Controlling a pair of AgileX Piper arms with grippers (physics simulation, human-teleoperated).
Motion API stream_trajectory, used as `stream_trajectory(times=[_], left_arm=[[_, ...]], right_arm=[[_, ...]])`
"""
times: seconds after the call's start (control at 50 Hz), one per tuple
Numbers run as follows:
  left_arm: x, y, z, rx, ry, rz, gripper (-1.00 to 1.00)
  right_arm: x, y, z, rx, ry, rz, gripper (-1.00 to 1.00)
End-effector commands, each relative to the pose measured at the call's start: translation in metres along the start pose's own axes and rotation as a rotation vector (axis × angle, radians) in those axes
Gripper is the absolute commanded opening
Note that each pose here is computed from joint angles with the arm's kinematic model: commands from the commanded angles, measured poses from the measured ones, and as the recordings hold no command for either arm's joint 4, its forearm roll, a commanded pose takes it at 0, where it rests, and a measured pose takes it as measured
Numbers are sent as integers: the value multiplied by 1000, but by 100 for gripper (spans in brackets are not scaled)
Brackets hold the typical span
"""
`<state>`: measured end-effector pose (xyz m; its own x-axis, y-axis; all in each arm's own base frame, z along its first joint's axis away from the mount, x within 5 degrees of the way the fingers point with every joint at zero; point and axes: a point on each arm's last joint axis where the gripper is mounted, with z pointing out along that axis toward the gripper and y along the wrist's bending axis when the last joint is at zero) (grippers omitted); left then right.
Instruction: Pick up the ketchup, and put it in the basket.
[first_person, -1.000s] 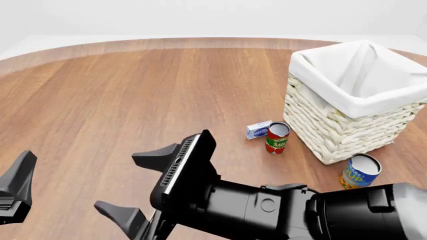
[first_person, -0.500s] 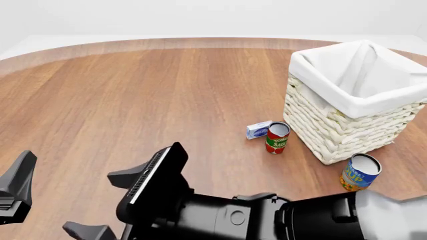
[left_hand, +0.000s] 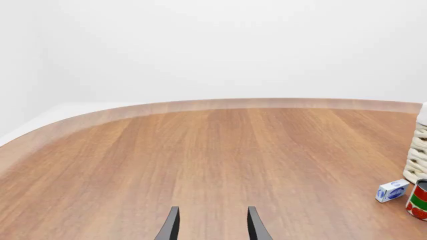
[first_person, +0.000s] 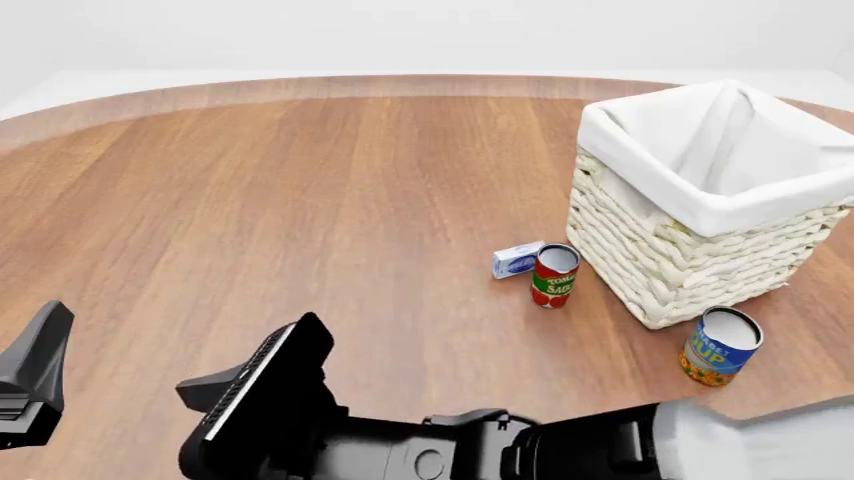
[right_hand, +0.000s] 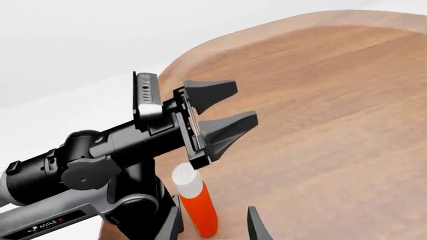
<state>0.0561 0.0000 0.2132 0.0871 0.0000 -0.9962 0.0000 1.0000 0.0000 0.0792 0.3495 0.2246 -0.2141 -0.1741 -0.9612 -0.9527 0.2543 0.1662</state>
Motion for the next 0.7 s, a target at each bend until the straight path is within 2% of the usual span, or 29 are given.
stream_trajectory(times=[0.02,0.7], left_arm=[[0,0,0,0,0,0,100],[0,0,0,0,0,0,100]], right_arm=[[5,4,10,-10,20,10,100],[25,2,41,0,83,27,100]])
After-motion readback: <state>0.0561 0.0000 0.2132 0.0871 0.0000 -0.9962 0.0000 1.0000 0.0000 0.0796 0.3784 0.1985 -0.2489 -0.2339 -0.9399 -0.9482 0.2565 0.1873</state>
